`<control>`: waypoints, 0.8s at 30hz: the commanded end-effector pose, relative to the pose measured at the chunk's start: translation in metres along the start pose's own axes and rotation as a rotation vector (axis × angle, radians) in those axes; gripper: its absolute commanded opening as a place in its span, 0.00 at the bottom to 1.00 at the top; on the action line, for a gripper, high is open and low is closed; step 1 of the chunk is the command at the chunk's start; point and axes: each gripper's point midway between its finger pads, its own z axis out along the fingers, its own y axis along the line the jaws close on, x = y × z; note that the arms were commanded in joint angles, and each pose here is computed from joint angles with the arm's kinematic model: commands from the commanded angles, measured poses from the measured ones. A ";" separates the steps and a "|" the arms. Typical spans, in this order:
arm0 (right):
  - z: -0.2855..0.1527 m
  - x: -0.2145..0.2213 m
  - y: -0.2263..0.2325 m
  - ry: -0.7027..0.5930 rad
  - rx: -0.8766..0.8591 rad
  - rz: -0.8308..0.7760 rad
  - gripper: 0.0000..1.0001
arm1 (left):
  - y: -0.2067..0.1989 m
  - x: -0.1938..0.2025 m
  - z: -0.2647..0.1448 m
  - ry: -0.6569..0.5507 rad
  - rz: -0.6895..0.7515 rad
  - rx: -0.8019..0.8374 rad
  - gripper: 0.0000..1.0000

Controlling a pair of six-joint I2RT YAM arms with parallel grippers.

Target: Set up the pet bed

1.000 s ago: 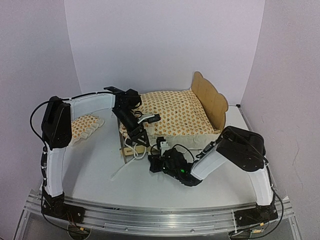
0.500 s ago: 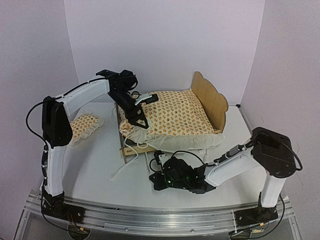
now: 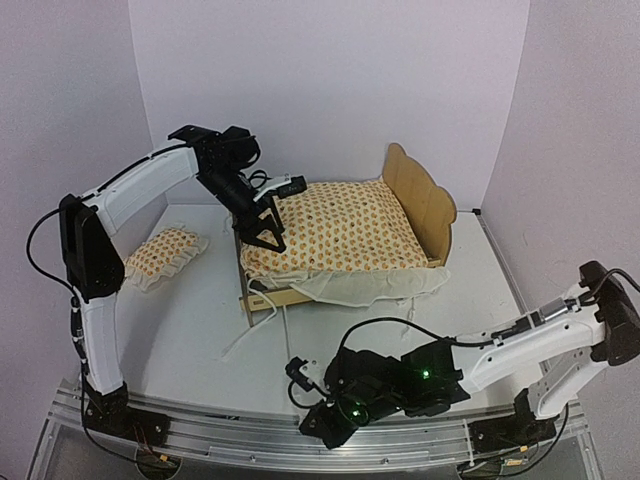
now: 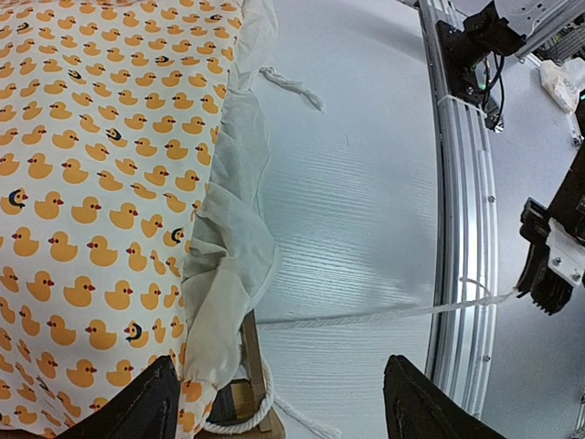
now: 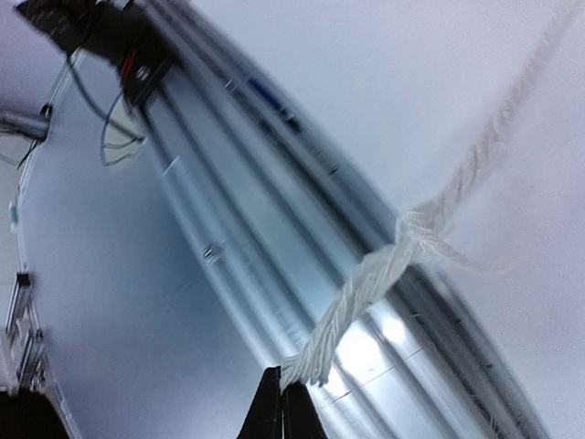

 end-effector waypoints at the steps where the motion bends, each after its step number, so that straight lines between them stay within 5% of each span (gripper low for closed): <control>1: -0.029 0.021 0.049 0.109 -0.113 -0.083 0.00 | -0.015 0.007 -0.016 -0.007 0.020 -0.054 0.76; 5: -0.046 -0.006 0.074 0.030 -0.158 -0.188 0.00 | -0.030 0.032 -0.007 0.036 -0.030 -0.009 0.75; 13: -0.090 -0.101 0.088 -0.246 -0.127 -0.325 0.00 | -0.090 0.044 -0.001 -0.083 0.062 0.142 0.77; 18: -0.080 -0.114 0.058 -0.251 -0.078 -0.283 0.00 | -0.089 0.112 0.007 0.131 -0.060 0.045 0.65; 24: -0.076 -0.107 0.021 -0.333 -0.017 -0.176 0.00 | -0.103 0.193 0.016 0.255 -0.125 -0.086 0.75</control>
